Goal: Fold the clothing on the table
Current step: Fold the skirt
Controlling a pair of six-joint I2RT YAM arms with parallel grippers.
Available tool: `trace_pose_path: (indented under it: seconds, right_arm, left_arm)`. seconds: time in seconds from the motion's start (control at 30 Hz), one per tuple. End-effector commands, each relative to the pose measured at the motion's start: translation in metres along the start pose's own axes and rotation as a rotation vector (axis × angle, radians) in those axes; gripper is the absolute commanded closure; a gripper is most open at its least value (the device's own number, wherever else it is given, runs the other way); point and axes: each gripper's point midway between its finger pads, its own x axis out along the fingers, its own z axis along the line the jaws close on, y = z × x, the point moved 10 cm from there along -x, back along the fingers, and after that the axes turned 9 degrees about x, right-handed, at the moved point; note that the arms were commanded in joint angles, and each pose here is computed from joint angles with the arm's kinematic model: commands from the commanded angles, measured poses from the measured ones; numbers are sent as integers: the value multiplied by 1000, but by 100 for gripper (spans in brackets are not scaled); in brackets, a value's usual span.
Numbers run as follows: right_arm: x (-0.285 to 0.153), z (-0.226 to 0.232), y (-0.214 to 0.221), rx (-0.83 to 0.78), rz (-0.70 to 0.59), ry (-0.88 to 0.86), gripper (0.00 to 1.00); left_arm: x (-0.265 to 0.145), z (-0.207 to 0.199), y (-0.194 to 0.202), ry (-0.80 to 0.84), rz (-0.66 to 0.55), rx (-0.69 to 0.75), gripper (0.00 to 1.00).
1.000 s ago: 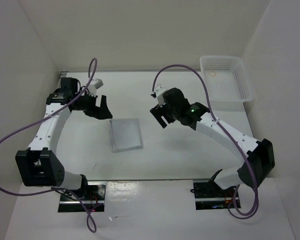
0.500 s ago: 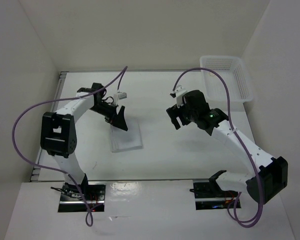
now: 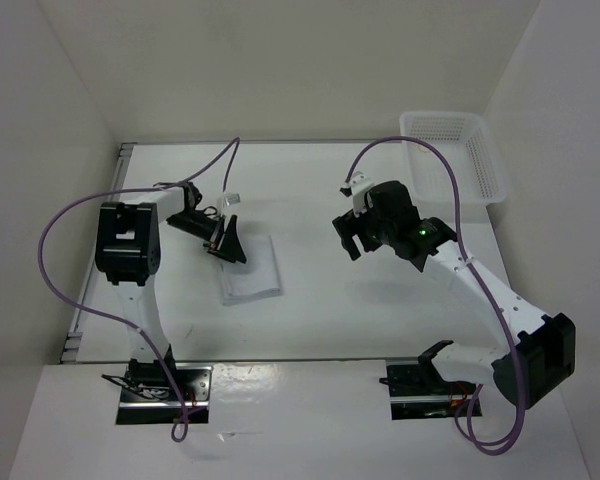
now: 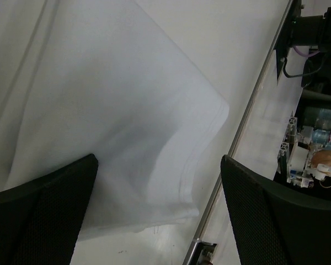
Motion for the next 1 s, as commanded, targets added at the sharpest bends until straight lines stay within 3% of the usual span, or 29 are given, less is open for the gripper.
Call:
trace_pose_path:
  seconds: [0.0, 0.1, 0.17, 0.37, 0.43, 0.47, 0.5, 0.53, 0.57, 0.67, 0.8, 0.97]
  right_arm:
    - [-1, -1, -8, 0, -63, -7, 12]
    - [0, -1, -5, 0, -54, -7, 12]
    - [0, 0, -5, -9, -54, -19, 11]
    - [-13, -4, -9, -4, -105, 6, 11]
    - [-26, -14, -14, 51, -159, 49, 11]
    - [-32, -19, -15, 78, -180, 66, 11]
    - [-38, -25, -17, 124, -215, 99, 11]
    - [-57, -40, -21, 173, -294, 162, 7]
    - [-64, -46, -19, 203, -322, 187, 3]
    - [-95, -62, -13, 272, -433, 316, 1]
    - [-106, -74, 2, 346, -392, 468, 1]
    - [-103, -94, 22, 428, -293, 539, 1]
  left_arm:
    - [-2, 11, 14, -12, 37, 28, 1]
    - [-15, -7, 6, 7, 41, 51, 1]
    - [-36, -27, -19, -23, -3, 140, 1]
    - [-122, -150, -74, -307, -221, 362, 0]
    - [-150, -196, -73, -519, -357, 338, 0]
    - [-167, -222, -62, -701, -428, 331, 0]
    - [-174, -232, -58, -786, -499, 314, 0]
    - [-172, -230, -44, -842, -536, 196, 0]
    - [-181, -246, -30, -921, -608, 204, 0]
    - [-181, -235, 8, -1078, -621, 115, 0]
    - [-167, -197, 39, -1151, -535, -10, 0]
    - [-167, -173, 59, -1202, -556, -37, 0]
